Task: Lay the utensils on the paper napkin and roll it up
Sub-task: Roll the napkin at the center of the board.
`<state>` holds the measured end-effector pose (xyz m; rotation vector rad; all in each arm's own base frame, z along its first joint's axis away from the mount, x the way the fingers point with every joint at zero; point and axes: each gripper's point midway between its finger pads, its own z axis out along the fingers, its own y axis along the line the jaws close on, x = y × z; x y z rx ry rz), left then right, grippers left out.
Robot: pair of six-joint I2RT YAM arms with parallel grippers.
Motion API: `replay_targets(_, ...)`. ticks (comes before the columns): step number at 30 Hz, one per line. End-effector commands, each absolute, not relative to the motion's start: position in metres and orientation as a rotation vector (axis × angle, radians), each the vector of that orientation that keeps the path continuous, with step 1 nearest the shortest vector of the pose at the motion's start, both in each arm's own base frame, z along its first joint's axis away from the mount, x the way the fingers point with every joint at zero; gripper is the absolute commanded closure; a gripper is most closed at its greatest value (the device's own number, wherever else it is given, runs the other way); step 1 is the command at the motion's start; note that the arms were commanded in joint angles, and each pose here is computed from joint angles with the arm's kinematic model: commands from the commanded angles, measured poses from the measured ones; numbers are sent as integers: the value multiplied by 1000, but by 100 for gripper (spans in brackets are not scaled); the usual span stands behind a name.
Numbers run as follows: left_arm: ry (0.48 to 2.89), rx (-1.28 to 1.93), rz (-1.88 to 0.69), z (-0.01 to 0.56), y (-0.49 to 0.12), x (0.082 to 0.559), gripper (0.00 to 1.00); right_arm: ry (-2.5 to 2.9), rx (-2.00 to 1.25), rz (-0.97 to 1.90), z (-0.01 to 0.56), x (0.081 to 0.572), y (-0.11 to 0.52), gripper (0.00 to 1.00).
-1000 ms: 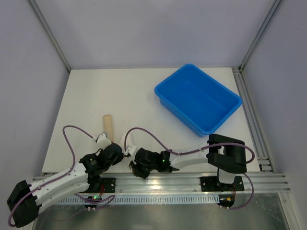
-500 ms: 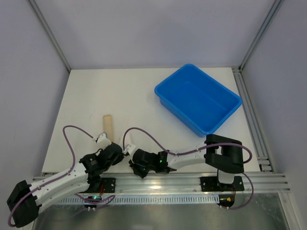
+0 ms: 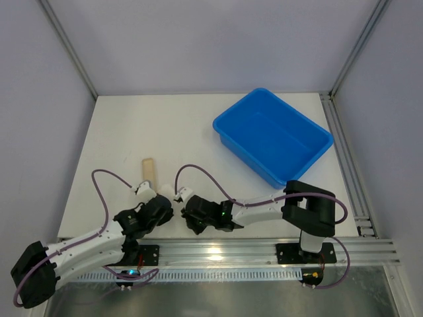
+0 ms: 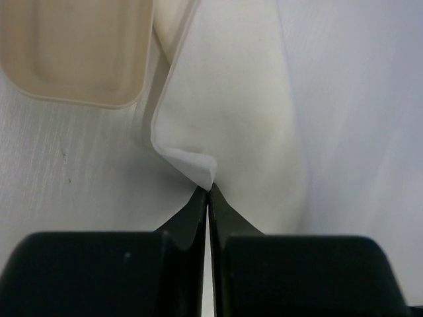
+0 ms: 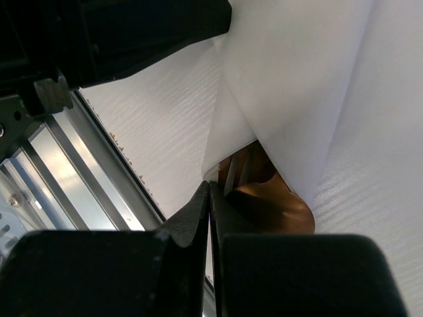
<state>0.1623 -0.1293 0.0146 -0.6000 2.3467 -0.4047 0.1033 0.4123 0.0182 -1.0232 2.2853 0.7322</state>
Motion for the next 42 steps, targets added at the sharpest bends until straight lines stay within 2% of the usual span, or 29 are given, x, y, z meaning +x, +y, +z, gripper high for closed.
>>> replay_targets(1, 2337, -567, -448, 24, -142, 169, 100, 2283, -996, 644, 14, 116, 398, 96)
replay_targets(9, 2340, -560, -464, 22, -148, 171, 100, 2273, -1002, 668, 17, 121, 393, 97)
replay_targets(26, 2332, -555, -508, 21, -162, 178, 100, 2098, -942, 799, 95, 127, 398, 97)
replay_targets(42, 2338, -520, -565, 21, -177, 179, 100, 2134, -952, 851, 54, 138, 428, 97)
